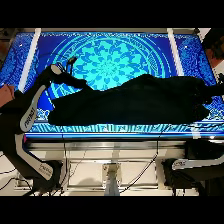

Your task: Fold the clothes and pants, and hang the long-sleeved shirts on hangers.

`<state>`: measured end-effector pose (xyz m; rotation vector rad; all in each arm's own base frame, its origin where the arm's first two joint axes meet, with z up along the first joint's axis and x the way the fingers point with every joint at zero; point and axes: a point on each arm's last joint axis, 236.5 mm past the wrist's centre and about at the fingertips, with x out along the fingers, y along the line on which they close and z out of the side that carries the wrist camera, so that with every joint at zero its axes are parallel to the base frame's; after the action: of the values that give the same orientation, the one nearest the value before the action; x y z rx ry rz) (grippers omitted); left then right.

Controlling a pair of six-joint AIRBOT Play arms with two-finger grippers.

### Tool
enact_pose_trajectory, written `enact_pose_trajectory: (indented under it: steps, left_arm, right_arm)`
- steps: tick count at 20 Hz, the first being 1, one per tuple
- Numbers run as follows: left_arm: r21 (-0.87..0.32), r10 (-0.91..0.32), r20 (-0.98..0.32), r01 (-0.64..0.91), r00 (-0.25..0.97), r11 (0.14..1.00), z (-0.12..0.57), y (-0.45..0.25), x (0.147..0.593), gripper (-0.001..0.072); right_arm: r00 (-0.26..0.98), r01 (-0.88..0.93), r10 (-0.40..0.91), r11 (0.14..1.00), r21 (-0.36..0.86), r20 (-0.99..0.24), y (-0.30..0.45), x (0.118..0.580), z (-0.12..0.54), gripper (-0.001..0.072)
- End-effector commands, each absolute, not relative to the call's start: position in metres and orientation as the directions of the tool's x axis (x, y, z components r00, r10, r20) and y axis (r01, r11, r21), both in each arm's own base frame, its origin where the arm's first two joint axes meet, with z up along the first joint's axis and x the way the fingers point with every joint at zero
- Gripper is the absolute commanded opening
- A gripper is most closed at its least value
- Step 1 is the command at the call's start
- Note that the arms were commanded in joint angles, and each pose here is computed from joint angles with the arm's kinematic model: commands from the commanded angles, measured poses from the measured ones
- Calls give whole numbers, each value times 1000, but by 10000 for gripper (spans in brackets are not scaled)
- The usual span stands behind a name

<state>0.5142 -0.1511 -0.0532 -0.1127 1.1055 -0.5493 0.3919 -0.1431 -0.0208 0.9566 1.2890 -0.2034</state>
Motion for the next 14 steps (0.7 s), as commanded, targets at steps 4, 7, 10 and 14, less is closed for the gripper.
enact_pose_trajectory:
  steps: [4,7,10,14]
  left_arm:
    - [62,-228,-677,363,700,930,128,-89,574,18]
    - [177,-157,-611,327,776,928,171,-71,583,19]
    - [223,-113,-619,313,777,923,168,-61,583,19]
    - [340,72,-525,131,848,931,192,-18,599,19]
  right_arm:
    - [335,619,348,620,483,-875,-147,396,-21,528]
    - [334,619,348,619,483,-876,-147,396,-21,528]
    - [334,619,349,619,483,-876,-147,396,-21,528]
    - [334,619,349,619,483,-876,-147,396,-21,528]
